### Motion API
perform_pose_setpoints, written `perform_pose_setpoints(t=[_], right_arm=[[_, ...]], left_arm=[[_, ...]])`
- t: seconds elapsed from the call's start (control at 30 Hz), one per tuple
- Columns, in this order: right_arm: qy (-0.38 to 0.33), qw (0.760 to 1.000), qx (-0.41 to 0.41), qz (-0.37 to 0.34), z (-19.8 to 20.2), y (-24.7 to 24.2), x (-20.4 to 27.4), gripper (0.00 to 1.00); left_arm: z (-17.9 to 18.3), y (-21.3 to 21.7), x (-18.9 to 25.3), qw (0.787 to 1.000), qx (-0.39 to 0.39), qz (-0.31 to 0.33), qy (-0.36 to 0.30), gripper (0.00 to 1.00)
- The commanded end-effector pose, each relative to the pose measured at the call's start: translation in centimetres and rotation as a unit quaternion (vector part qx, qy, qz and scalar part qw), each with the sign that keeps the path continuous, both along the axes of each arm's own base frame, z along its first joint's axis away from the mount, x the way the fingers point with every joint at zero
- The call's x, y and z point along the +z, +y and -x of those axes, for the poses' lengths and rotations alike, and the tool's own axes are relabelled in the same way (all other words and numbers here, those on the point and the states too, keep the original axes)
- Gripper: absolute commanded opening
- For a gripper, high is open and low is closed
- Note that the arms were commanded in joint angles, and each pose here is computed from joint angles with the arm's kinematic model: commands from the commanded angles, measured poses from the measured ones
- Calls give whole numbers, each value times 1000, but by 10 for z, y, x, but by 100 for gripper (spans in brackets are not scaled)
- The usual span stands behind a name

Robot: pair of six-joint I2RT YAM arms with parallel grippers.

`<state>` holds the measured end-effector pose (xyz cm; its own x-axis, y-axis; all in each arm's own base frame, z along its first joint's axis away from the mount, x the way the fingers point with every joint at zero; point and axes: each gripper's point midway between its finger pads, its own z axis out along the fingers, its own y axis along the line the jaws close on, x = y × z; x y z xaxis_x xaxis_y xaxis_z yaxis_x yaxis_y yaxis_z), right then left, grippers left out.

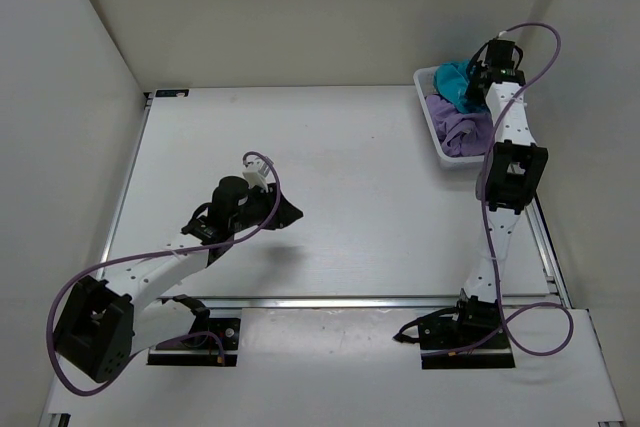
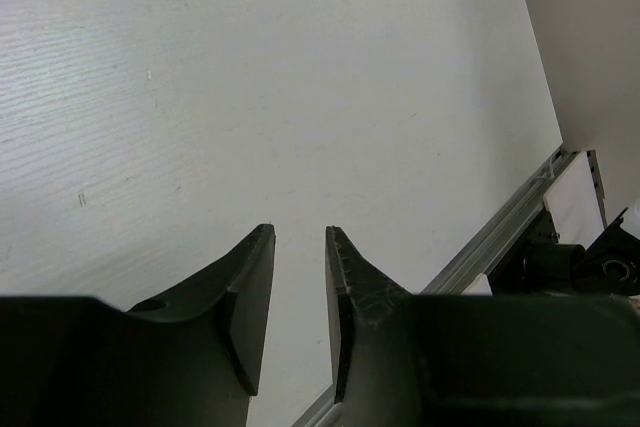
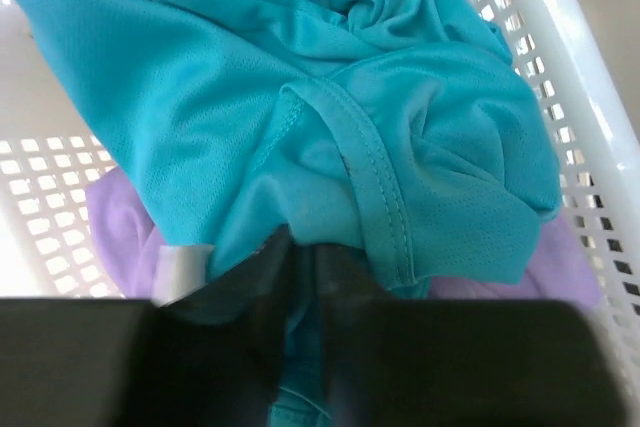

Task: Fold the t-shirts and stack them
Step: Grab crumpled tshirt from bin with the right arm, then move the tshirt to the center of the board

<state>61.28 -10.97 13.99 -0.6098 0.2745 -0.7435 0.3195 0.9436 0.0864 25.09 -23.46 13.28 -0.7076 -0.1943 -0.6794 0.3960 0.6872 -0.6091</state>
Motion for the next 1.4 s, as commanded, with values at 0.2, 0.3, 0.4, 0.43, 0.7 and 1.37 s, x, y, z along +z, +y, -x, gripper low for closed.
perform_pose_setpoints(t=[0.2,0.3,0.4,0.43,0.7,1.37], right_arm=[[-97,995,6,22,-14,15,93,0],[-130,991,31,30,-8,40,136,0],[-166,984,55,33,5,67,185,0],[-187,979,73,30,13,85,210,0],[-349,904,248,7,124,245,374,0],[-229,899,306,-214,150,266,105,6]], left_arm=[[-3,-7,12,1000,-6,16,-12,39],[-4,-15,18,1000,-13,17,-11,39],[-8,-21,35,999,-17,30,-21,39],[-11,-19,38,999,-9,35,-21,39],[-31,14,41,997,52,50,-7,43],[-52,99,15,977,200,62,36,54]])
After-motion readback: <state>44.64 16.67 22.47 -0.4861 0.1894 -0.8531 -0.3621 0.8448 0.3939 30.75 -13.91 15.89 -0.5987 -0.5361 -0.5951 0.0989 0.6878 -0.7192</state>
